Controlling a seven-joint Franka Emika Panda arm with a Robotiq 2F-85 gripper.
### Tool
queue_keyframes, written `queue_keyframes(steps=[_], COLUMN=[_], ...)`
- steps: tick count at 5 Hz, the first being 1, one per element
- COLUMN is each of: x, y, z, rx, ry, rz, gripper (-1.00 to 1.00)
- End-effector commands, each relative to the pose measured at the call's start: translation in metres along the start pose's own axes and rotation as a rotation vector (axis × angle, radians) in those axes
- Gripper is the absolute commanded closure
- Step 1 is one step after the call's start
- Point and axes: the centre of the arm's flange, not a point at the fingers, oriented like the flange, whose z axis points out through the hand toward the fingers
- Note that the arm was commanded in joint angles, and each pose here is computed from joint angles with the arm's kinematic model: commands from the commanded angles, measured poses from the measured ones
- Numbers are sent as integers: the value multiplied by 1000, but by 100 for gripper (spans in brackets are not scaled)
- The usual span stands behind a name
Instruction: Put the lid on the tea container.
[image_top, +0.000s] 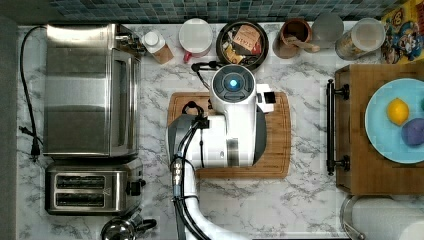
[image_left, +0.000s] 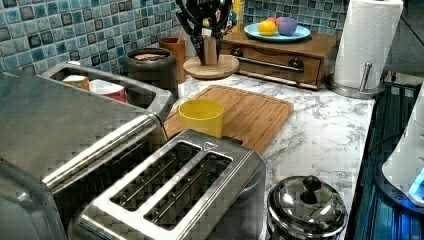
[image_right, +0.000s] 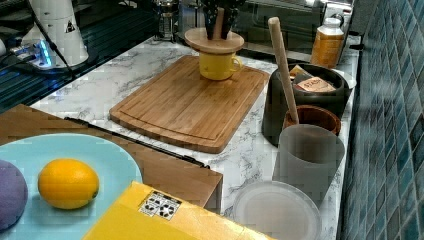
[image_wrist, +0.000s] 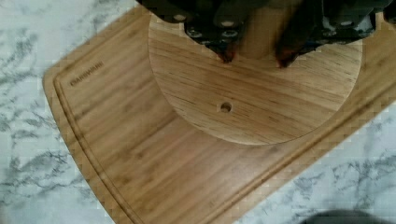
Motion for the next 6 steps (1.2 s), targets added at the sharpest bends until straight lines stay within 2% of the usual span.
queue_keyframes(steps=[1, 3, 4, 6], x=[18, 44, 46, 55], y=[3, -12, -14, -16], z=[-147, -175, -199, -235], rx=[215, 240, 281, 373], ry=[245, 291, 342, 410], rz=[41, 78, 82, 92], gripper=[100, 100, 100, 100])
